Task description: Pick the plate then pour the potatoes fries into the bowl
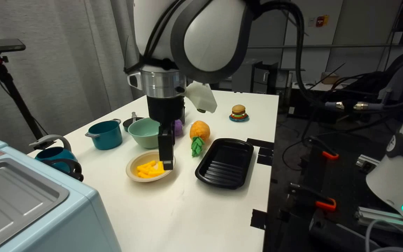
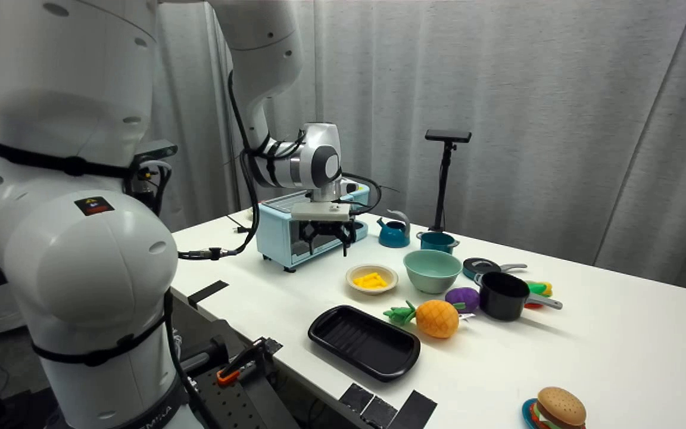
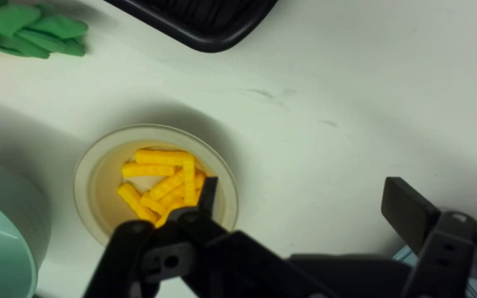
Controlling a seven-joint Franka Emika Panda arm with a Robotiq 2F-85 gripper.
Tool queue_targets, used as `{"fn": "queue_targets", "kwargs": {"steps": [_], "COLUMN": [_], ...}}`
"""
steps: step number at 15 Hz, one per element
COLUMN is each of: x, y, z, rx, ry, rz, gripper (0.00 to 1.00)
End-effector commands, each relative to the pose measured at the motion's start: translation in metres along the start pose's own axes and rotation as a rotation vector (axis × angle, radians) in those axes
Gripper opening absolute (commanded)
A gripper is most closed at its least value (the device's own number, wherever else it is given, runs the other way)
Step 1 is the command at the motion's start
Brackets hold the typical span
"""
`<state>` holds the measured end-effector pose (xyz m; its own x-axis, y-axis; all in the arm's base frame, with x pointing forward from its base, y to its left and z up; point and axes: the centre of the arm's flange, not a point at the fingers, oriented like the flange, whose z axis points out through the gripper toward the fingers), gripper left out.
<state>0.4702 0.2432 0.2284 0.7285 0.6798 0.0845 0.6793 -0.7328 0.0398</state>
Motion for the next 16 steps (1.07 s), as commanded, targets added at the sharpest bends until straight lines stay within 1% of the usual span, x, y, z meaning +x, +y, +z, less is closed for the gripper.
{"fn": "queue_targets", "kwargs": {"steps": [1, 2, 8, 13, 16], "x": [0.022, 0.008, 0.016, 0.031, 0.036], "y": [0.002, -0.002, 0.001, 0.004, 0.004], "z": [0.01, 0.008, 0.009, 0.04, 0.059], "rx": [0.01, 0.007, 0.008, -0.064, -0.091], "ry": [0.025, 0.005, 0.014, 0.08, 0.106], "rz": [-0.02, -0.007, -0.005, -0.04, -0.071], "gripper": [1.0, 1.0, 1.0, 1.0, 1.0]}}
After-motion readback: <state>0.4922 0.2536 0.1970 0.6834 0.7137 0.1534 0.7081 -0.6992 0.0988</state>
